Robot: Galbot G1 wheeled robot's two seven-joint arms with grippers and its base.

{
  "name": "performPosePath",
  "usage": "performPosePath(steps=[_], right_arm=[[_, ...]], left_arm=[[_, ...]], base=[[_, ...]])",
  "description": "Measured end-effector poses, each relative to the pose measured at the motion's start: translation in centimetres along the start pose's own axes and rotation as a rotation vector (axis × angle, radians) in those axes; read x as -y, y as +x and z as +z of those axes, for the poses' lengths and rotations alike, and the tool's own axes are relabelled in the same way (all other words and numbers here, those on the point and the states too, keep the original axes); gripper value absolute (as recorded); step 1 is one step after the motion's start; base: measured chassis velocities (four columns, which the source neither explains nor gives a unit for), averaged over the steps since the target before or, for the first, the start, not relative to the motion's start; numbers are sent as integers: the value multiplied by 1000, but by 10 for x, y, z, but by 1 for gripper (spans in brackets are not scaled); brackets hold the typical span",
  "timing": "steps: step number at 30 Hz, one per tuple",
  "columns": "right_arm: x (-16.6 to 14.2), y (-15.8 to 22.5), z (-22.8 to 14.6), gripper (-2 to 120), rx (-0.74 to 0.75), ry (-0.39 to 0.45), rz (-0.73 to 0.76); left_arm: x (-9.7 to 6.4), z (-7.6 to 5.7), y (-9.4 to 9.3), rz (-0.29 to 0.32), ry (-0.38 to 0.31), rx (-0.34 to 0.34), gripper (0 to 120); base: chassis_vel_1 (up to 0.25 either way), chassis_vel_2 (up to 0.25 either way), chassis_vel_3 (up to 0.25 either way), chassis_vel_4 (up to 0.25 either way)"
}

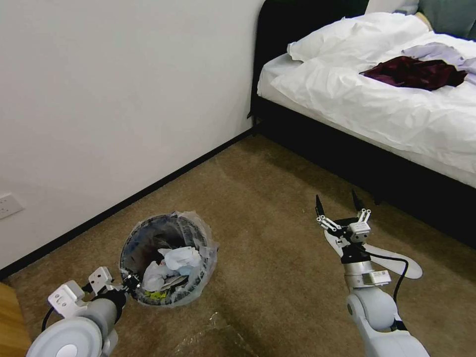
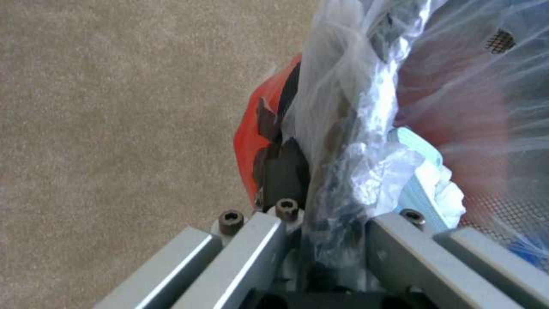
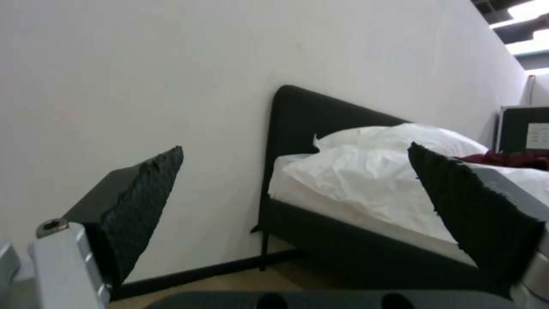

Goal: Pick up the trash bin and place the garbage on the floor into it.

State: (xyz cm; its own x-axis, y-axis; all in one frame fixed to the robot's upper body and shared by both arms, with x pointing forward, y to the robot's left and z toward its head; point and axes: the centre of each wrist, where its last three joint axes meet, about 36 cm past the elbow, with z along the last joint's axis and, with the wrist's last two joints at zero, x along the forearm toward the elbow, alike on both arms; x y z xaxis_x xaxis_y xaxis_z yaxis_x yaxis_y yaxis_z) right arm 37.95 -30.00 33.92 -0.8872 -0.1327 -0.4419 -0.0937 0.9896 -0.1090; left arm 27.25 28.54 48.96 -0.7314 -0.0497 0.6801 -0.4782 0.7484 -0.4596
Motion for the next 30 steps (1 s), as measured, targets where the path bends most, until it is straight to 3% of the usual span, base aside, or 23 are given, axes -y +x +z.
performPosePath(steps=[15, 30], right_arm=[[13, 0, -3, 100, 10, 10, 15], [7, 3, -2, 100, 1, -7, 26]], left_arm=[[0, -1, 3, -3, 1, 4, 0], [1, -7, 4, 9, -9, 8, 0]], base=[[0, 0, 0, 0], [0, 0, 0, 0]])
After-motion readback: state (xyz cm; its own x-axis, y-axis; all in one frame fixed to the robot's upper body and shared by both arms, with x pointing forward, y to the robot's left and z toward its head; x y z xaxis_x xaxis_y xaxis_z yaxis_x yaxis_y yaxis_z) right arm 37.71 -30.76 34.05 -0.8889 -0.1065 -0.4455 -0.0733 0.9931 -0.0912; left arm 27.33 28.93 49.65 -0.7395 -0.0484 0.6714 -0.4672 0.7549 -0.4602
